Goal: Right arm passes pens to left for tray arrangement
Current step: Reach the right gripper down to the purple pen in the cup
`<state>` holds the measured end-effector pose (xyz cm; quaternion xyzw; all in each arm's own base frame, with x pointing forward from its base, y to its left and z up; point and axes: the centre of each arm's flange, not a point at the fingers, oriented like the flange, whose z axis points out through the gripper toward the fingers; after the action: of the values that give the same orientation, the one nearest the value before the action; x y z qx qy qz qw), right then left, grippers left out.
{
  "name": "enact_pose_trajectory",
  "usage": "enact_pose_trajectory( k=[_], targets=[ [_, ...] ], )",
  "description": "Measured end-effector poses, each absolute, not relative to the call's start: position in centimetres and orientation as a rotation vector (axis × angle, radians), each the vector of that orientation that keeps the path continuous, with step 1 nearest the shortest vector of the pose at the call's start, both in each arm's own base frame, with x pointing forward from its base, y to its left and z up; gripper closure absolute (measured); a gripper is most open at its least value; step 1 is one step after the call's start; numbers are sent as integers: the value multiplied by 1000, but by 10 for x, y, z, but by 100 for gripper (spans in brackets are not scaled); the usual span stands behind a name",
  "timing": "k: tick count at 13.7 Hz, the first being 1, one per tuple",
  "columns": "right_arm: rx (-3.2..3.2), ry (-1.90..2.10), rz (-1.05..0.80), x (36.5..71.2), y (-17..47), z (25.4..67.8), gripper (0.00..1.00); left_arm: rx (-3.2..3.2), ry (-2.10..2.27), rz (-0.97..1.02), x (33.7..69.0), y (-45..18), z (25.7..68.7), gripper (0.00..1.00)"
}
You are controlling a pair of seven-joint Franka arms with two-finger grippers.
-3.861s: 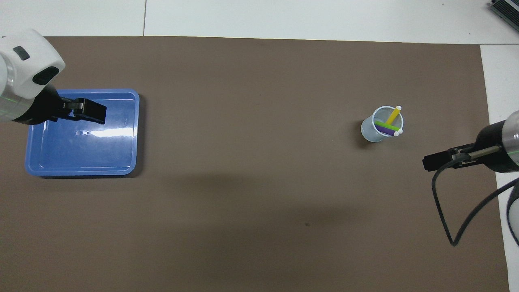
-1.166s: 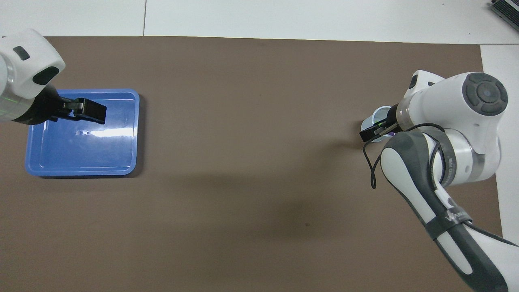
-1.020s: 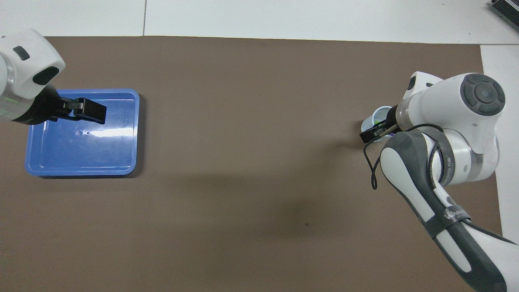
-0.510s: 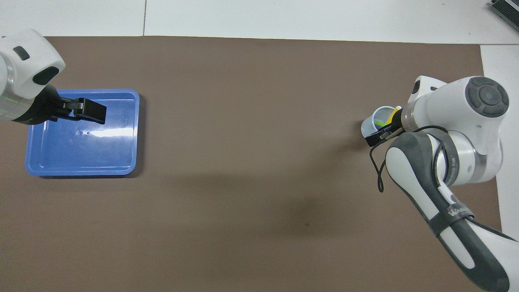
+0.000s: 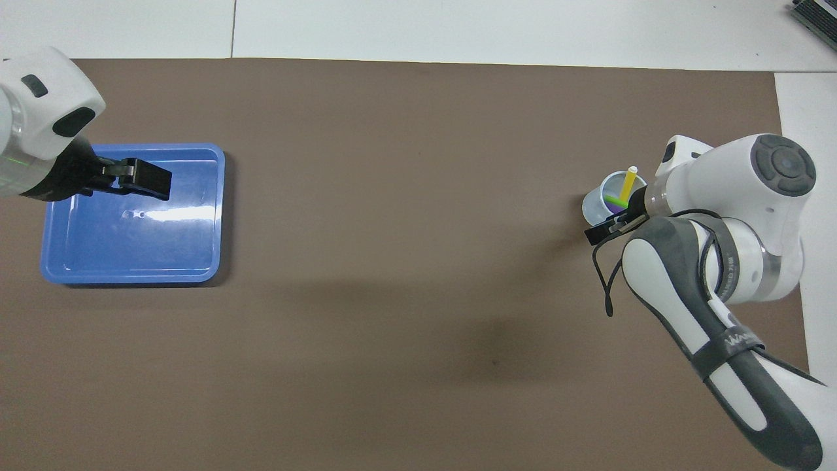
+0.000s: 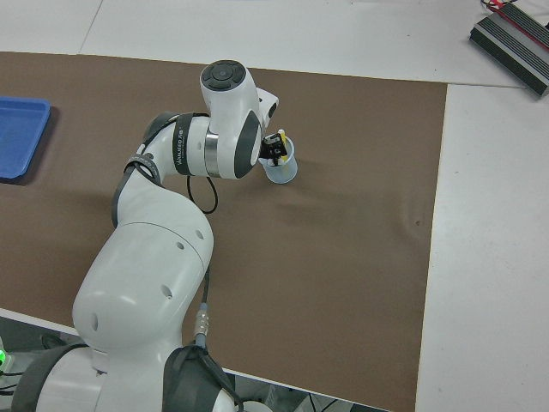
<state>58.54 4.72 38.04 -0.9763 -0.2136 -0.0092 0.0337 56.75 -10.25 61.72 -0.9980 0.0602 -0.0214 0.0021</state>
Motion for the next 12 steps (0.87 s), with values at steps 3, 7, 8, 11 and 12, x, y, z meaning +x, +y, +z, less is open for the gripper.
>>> enact_pose_trajectory(
  k=[3,7,8,11,12],
  targets=[
    [-3007,-639,-27,586,40,381,7,-3131,189,-67,567,-103,617,0],
    [-3006,-643,-30,586,32,384,35,-3131,189,-67,567,-103,617,0],
    [-3005,-640,-21,585,29,385,37,-3131,189,-67,567,-103,617,0],
    [-3003,-636,0,585,26,390,38,-3131,189,-67,567,-103,617,0],
    [-3003,-636,-2,586,25,390,41,-3131,189,-67,567,-103,617,0]
  ],
)
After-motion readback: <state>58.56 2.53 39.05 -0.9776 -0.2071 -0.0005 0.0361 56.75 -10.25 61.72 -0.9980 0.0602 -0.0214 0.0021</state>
